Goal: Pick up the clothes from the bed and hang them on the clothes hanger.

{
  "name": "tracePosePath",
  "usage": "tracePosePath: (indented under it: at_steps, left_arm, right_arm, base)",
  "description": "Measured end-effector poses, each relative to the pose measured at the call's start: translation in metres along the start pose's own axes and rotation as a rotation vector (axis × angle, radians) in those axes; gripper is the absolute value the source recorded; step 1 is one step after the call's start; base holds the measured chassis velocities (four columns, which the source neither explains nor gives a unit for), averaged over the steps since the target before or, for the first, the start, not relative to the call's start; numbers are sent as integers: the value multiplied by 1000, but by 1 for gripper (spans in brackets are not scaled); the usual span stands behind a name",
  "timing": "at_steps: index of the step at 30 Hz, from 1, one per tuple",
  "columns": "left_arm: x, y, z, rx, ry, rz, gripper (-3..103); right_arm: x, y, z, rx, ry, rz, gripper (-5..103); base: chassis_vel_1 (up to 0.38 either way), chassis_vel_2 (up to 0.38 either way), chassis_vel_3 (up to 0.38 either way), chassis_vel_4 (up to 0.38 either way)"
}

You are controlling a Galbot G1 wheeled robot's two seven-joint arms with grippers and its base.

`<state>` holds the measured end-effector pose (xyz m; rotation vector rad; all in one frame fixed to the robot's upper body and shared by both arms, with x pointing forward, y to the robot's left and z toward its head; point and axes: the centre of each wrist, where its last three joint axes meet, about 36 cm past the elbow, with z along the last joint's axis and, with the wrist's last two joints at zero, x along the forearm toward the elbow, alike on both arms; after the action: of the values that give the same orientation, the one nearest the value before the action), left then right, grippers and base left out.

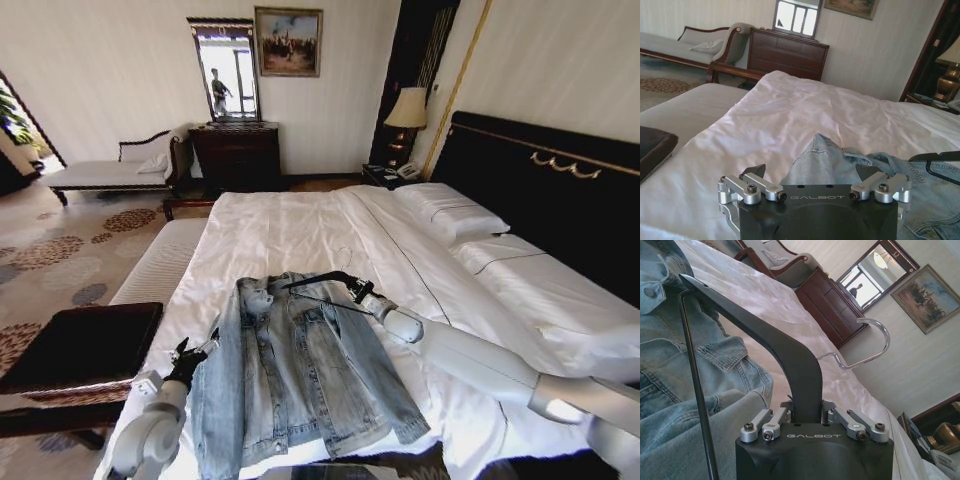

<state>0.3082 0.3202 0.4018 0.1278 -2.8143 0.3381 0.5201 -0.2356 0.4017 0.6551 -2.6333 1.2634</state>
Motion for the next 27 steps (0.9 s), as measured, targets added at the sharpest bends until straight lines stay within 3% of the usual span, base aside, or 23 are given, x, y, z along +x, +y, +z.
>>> tracePosePath:
  at_steps: [5, 7, 12, 15, 17, 27]
  left_arm:
    - [-42, -9, -5, -25, 28, 36, 100]
    - [-80, -16, -14, -1, 39, 51, 100]
    - [-120, -30, -24, 22, 74, 113, 101]
    - [-134, -41, -4, -63, 165, 215, 98]
    - [-141, -45, 12, -125, 204, 239, 98]
    - [-180, -63, 27, -207, 223, 257, 97]
  right_arm:
    - [-3, -1, -4, -16, -3, 7, 26]
    - [-6, -10, -9, -30, -6, 25, 26]
    - [-9, -20, -12, -40, -1, 47, 26]
    - [-14, -31, -12, -57, 10, 73, 26]
    - [-17, -40, -11, -77, 18, 92, 26]
    - [-13, -45, -4, -104, 32, 99, 26]
  base:
    - [0, 0, 0, 0]
    - [0, 0, 0, 0]
    - [0, 0, 0, 0]
    - [0, 0, 0, 0]
    - [0, 0, 0, 0]
    - [0, 0, 0, 0]
